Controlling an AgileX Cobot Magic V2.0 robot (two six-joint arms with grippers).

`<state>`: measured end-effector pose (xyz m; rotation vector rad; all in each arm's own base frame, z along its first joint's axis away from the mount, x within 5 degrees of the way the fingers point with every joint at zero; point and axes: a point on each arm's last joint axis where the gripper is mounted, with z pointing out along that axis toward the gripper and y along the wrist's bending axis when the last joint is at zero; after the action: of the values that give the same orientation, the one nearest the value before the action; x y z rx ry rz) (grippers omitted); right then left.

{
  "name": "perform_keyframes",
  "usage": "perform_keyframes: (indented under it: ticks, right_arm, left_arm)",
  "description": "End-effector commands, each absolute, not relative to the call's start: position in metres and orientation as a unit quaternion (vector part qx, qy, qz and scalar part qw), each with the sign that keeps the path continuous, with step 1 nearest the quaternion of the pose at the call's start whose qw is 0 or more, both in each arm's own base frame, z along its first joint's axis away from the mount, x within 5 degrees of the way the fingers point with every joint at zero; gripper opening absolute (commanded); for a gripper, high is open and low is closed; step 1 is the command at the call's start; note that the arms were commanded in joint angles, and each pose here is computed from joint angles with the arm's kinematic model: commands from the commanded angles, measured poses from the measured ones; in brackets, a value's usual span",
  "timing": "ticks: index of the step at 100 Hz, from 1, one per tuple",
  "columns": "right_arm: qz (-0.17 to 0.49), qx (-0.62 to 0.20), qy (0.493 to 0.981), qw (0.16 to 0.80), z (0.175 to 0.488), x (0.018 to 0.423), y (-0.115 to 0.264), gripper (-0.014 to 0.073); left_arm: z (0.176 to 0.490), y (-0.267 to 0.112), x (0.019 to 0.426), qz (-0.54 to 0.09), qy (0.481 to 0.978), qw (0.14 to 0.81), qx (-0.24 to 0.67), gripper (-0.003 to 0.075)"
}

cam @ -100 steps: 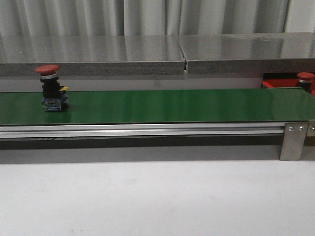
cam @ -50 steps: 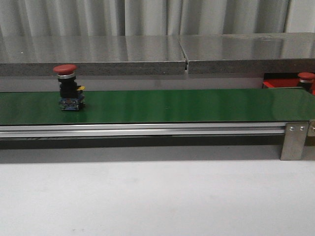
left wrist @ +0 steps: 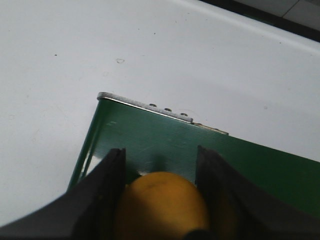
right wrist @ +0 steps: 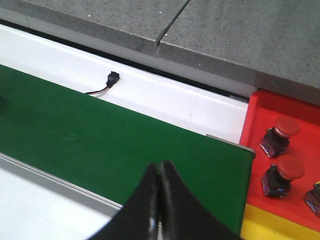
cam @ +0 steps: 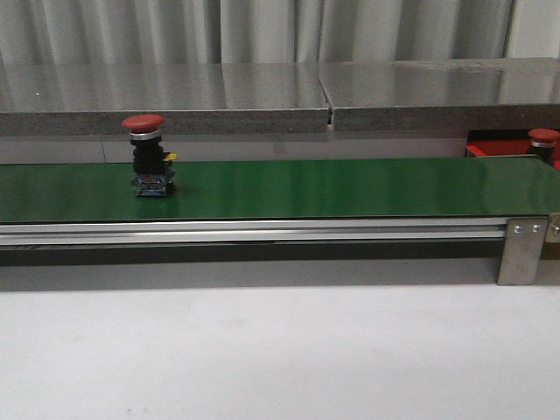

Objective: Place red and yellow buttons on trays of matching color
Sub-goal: 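Lower the left gripper onto the yellow button and close it, then carry the yellow button onto the green belt and open the left gripper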

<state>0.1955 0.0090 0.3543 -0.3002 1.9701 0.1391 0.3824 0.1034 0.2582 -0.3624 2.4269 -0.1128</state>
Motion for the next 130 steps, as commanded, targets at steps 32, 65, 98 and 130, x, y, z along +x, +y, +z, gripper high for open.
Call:
perform_keyframes:
  ticks: [32, 65, 98, 130]
  right_arm:
    - [0.048, -0.117, 0.805, 0.58, 0.373, 0.194, 0.008, -0.0068]
    - [0.048, -0.117, 0.805, 0.58, 0.373, 0.194, 0.008, -0.0068]
    - [0.048, -0.117, 0.805, 0.58, 0.373, 0.194, 0.008, -0.0068]
    - [0.048, -0.117, 0.805, 0.58, 0.373, 0.194, 0.008, -0.0068]
  left_arm:
    - [0.264, 0.102, 0.375, -0.022, 0.906, 0.394, -0.15, 0.002]
    - [0.264, 0.099, 0.376, -0.047, 0.903, 0.393, -0.169, 0.0686]
    - [0.283, 0.068, 0.384, -0.054, 0.9, 0.418, -0.115, 0.065]
    - [0.342, 0.041, 0.356, -0.048, 0.874, 0.481, -0.058, 0.065]
